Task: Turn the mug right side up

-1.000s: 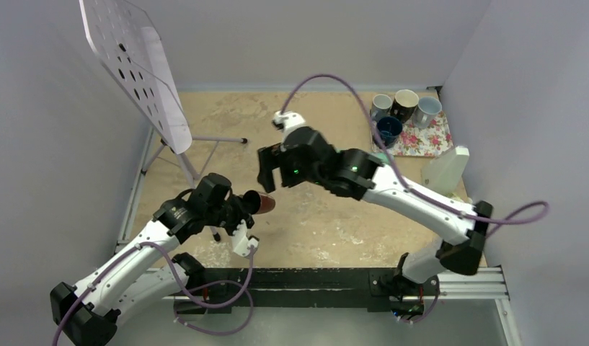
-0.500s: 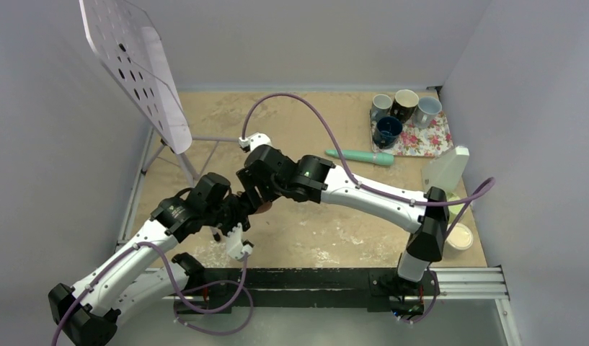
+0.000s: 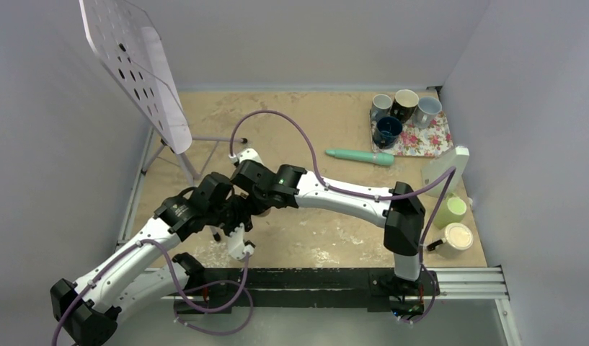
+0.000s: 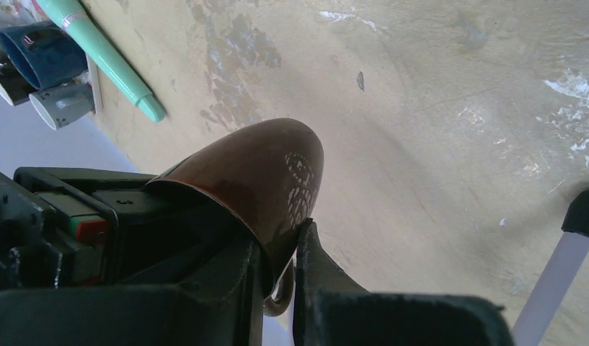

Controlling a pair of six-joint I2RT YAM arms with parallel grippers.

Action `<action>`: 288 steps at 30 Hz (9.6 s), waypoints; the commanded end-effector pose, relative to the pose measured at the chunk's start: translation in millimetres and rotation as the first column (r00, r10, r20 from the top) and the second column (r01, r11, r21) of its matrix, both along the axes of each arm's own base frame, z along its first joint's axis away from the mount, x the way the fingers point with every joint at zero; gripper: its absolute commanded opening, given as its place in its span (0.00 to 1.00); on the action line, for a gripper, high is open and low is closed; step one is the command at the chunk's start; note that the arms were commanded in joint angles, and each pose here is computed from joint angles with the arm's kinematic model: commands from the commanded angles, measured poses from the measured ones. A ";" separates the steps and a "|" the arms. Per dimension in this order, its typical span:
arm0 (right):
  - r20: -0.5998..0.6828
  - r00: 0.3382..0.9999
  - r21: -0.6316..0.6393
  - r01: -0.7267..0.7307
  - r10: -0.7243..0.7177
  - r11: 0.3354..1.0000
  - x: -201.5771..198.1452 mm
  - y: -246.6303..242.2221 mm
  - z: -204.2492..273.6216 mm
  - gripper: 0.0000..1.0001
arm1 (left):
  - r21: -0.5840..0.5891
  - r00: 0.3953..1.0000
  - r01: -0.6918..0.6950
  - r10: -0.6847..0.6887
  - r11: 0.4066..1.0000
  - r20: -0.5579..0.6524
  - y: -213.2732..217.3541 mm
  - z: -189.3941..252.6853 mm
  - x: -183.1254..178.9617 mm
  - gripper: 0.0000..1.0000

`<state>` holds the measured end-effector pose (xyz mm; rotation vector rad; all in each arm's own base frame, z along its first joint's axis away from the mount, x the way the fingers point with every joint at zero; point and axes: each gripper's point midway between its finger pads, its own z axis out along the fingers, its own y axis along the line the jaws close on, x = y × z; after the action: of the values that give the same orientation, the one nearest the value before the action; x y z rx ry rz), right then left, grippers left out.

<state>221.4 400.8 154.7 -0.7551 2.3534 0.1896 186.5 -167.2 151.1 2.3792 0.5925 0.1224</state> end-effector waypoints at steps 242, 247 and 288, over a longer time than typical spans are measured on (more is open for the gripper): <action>0.087 0.995 0.200 0.033 -0.051 0.979 30.7 -54.0 113.9 0.73 | -0.214 0.985 0.089 -0.053 0.973 0.166 -44.1 39.1 29.8 0.00; 0.063 0.997 0.209 -0.045 0.033 0.977 9.9 -31.2 103.8 0.69 | -0.207 0.984 0.088 -0.053 0.975 0.168 -43.7 40.0 30.9 0.00; 0.251 0.158 0.495 0.827 -0.955 0.267 173.6 -487.5 165.6 0.00 | -0.684 0.991 0.000 0.089 0.730 0.095 -58.8 92.3 14.1 1.00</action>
<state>379.1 -42.0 291.5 0.6977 1.9649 -0.2198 207.8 -226.6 243.8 1.6525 0.4816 0.1231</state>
